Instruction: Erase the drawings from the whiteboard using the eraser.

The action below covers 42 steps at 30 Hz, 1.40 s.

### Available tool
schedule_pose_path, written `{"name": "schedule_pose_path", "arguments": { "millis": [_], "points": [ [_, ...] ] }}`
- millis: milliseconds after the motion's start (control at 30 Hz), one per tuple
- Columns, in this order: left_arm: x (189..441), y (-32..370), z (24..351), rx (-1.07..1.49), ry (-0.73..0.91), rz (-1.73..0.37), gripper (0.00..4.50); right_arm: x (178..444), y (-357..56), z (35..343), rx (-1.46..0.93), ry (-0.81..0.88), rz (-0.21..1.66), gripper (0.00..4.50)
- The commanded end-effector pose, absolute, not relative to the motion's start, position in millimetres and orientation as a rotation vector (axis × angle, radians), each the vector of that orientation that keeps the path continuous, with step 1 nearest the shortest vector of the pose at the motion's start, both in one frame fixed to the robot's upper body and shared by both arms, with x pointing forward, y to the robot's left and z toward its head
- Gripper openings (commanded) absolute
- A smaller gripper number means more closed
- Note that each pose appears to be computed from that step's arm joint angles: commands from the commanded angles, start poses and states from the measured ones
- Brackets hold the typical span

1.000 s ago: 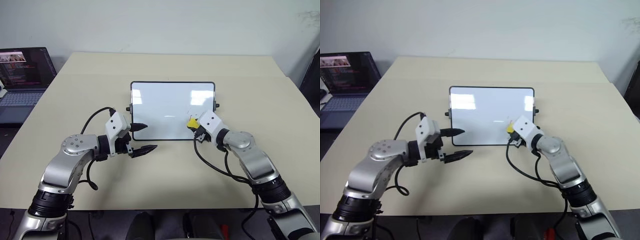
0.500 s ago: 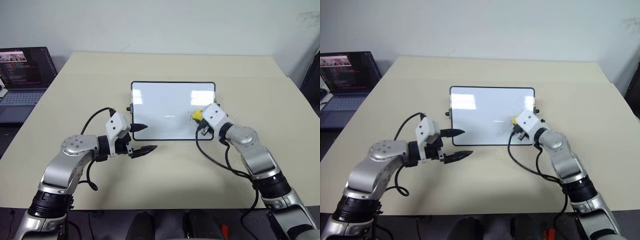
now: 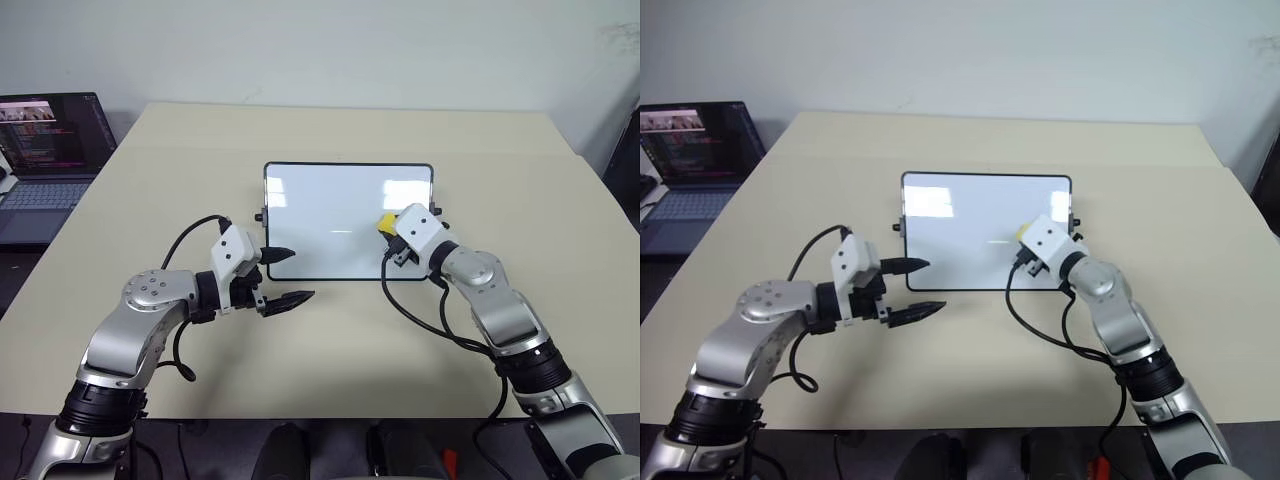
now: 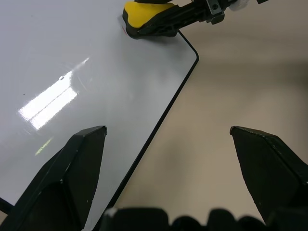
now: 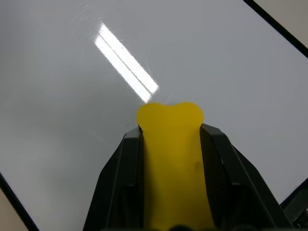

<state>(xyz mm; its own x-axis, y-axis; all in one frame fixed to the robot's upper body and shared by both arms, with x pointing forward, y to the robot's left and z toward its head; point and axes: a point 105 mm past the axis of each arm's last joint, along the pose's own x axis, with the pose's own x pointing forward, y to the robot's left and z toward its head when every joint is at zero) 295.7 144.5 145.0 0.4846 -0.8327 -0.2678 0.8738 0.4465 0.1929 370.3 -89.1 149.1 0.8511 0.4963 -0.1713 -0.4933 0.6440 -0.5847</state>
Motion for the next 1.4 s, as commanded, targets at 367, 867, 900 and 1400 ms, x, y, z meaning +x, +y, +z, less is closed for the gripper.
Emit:
{"name": "schedule_pose_path", "arguments": {
  "millis": [367,867,900,1400],
  "points": [
    [292,141,153,0.342,0.098,-1.070,4.50,371,-90,139,-0.787,0.018,0.590,1.25],
    [290,141,153,0.342,0.095,-1.071,4.50,366,-86,119,-0.788,0.103,0.683,1.25],
    [290,141,153,0.341,0.094,-1.071,4.50,361,-86,115,-0.782,0.120,0.703,1.25],
    [293,137,156,0.341,0.089,-1.094,4.50,368,-126,130,-0.753,0.114,0.544,1.25]
  ]
}}
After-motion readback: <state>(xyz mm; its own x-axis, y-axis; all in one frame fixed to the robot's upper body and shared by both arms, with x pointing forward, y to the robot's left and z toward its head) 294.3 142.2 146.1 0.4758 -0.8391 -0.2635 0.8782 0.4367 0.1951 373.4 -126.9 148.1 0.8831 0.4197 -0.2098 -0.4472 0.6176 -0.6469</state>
